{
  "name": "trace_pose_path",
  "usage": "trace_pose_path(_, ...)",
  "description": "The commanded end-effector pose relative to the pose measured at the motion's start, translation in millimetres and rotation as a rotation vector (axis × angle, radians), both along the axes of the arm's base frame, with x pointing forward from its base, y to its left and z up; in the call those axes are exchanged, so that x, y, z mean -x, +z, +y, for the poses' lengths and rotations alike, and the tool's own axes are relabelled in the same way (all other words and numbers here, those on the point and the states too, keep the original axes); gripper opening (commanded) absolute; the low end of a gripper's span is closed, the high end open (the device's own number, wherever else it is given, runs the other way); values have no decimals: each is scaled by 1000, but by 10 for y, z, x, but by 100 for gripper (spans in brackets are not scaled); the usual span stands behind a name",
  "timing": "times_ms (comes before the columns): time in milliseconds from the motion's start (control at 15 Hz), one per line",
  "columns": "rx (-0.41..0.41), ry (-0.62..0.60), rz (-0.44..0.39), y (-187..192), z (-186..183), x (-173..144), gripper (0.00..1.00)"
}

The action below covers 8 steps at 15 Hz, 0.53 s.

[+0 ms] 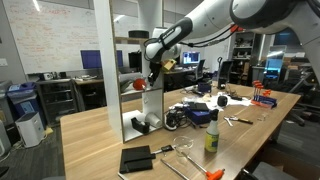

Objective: Put the water bottle on the table

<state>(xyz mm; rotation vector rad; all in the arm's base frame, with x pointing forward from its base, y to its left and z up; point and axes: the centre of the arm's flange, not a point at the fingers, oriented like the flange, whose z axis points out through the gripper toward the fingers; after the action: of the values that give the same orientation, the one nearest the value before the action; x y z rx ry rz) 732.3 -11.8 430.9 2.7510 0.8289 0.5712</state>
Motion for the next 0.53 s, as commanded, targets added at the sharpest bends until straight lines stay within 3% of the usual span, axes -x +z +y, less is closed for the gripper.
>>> trace_pose_path(0,-16,-52,28,-11,-289,98,13)
trace_pose_path(467,-42,-160,58,136,-463,590,14)
